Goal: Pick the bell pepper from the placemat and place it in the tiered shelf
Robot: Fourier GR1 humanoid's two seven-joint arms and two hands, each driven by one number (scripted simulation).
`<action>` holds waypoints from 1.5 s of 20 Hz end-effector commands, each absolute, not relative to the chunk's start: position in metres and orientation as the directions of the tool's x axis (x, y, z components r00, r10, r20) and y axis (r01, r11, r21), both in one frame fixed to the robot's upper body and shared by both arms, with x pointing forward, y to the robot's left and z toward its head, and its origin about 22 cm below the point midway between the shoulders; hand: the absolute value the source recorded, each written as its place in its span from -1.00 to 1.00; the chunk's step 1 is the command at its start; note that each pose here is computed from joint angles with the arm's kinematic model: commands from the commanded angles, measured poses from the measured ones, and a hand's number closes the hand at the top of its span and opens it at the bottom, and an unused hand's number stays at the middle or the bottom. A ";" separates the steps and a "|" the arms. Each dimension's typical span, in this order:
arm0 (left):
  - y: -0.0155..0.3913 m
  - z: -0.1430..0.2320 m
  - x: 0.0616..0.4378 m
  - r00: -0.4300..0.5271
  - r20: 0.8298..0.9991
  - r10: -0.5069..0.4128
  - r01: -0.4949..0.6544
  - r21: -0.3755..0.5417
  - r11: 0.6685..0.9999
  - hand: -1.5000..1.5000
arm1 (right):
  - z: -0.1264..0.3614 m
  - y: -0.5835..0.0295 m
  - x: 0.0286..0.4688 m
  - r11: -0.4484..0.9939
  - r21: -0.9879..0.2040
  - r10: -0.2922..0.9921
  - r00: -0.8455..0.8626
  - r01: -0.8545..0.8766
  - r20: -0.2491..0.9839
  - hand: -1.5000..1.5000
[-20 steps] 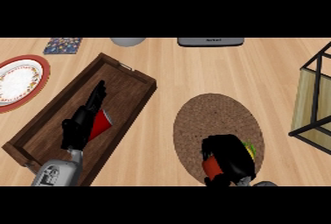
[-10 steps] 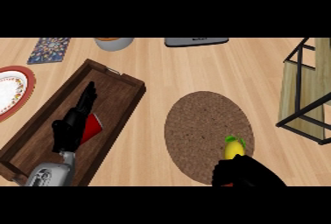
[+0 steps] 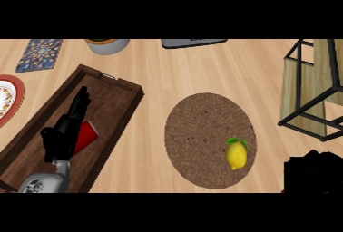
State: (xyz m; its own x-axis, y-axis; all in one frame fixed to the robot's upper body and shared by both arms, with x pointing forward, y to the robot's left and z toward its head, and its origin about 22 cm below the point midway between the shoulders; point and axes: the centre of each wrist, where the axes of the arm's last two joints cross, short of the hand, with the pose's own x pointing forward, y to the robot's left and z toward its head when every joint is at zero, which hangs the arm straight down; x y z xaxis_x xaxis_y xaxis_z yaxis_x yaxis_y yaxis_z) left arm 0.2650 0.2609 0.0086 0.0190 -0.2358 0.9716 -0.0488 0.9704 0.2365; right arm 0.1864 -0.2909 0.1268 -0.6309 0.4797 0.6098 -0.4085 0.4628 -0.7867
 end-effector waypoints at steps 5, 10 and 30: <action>0.262 0.008 0.262 0.038 0.976 -0.213 -0.044 0.215 0.976 0.00 | 0.186 -0.398 0.194 0.635 -0.739 0.450 -0.670 -0.226 0.591 1.00; 0.258 -0.002 0.250 0.018 0.974 -0.227 -0.023 0.227 0.974 0.00 | 0.241 -0.485 0.177 0.704 -0.701 0.462 -0.676 -0.113 0.574 1.00; 0.208 0.015 0.285 -0.031 0.974 -0.226 0.116 0.228 0.967 0.00 | 0.331 -0.583 0.159 0.759 -0.640 0.554 -0.639 0.124 0.533 1.00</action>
State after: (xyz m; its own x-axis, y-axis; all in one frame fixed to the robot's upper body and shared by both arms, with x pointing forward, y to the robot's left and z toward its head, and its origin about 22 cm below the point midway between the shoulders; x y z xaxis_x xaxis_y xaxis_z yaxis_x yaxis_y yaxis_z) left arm 0.2841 0.2159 0.0167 -0.0383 -0.2268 0.9732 0.1038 0.9677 0.2297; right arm 0.1544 -0.5784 0.3337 -0.5164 0.6327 0.5770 0.2147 0.7480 -0.6280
